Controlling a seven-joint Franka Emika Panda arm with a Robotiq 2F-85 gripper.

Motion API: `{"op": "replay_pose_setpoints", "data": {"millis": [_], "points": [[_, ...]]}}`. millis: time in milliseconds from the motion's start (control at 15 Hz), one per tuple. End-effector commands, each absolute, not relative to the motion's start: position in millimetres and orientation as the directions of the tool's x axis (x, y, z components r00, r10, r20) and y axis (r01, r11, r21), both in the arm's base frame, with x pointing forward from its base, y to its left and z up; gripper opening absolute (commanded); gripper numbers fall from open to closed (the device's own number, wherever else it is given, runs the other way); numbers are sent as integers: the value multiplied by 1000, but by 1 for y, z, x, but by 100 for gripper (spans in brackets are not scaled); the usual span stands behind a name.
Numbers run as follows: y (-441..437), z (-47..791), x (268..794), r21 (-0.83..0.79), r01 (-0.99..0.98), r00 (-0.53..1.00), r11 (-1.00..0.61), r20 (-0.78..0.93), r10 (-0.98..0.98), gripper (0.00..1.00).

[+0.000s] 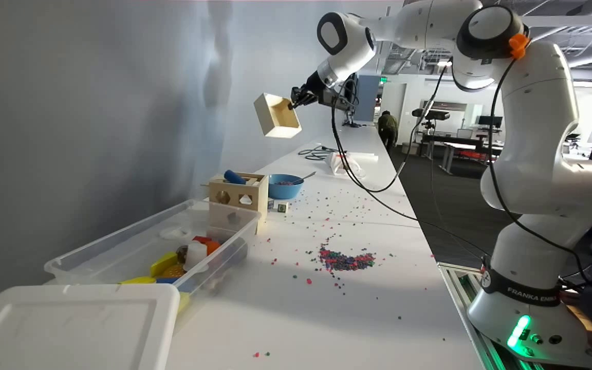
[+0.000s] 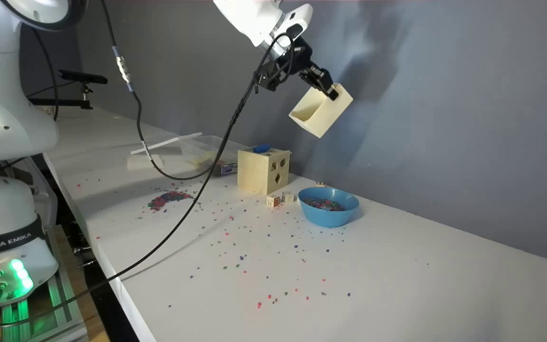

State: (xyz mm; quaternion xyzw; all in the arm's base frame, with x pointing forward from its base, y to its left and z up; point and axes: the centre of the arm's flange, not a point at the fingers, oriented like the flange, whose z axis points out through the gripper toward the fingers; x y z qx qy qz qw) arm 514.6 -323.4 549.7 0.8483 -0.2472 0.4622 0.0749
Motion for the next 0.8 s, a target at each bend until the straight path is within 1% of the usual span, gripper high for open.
{"op": "replay_pose_setpoints", "data": {"millis": [0, 267, 333, 400, 533, 600, 733], "points": [[-299, 574, 521, -100, -317, 535, -943, 802, -265, 2], [-250, 571, 516, -124, -165, 632, -979, 749, -201, 2], [-227, 569, 531, -121, -255, 578, -959, 776, -252, 2], [-221, 569, 532, -132, -245, 583, -961, 771, -254, 7], [-225, 566, 532, -128, -253, 587, -959, 768, -257, 7], [-226, 563, 533, -101, -249, 602, -963, 763, -235, 2], [-221, 552, 537, -126, -173, 650, -977, 730, -210, 2]]}}
